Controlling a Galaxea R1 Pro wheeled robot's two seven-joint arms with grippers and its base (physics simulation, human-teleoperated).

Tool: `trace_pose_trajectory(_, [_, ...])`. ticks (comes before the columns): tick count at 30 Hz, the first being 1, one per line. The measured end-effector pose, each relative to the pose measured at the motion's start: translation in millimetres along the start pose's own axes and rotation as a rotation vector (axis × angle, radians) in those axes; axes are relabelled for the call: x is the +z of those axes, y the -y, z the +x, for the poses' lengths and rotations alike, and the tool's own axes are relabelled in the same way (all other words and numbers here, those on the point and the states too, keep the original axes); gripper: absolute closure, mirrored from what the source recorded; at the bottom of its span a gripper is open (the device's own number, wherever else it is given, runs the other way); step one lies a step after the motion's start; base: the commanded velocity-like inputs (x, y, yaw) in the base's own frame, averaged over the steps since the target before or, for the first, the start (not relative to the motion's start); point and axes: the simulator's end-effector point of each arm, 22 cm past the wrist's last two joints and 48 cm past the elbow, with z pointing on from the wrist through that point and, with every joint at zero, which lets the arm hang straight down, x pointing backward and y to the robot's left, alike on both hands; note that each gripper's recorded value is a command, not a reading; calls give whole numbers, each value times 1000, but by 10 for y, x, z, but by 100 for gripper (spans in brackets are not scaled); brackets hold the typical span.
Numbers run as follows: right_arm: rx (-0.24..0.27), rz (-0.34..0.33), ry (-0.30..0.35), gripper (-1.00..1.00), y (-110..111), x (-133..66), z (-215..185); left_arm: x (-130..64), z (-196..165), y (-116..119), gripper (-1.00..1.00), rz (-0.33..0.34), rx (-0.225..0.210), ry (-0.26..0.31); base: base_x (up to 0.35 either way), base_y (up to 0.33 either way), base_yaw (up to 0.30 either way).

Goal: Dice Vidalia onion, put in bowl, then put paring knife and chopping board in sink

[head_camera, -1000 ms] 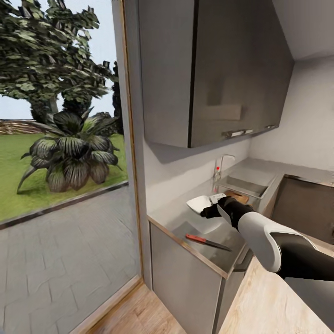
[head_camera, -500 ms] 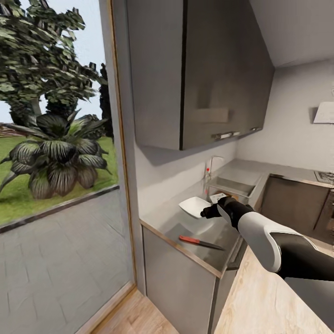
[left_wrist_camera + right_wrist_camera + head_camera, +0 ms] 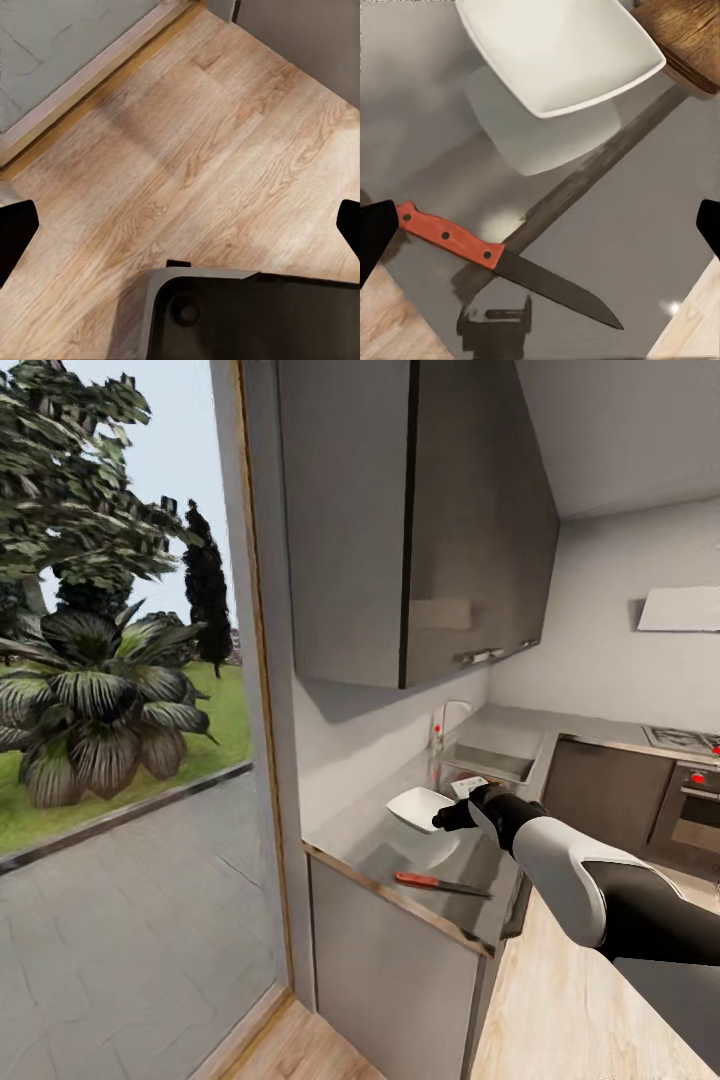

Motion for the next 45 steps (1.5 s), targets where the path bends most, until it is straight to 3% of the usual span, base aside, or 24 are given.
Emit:
trace_pose_trajectory(22, [0, 2, 6, -100, 8, -41, -32, 7, -22, 2, -100, 1, 0, 9, 111, 199, -134])
trace_pose_trajectory(33, [1, -1, -5, -100, -3, 25, 20, -6, 14, 2, -100, 0, 1, -2, 40, 38, -184])
trace_pose_trajectory(45, [-4, -9, -5, -100, -88, 35, 10, -16, 56, 1, -100, 0, 1, -12, 1, 1, -15])
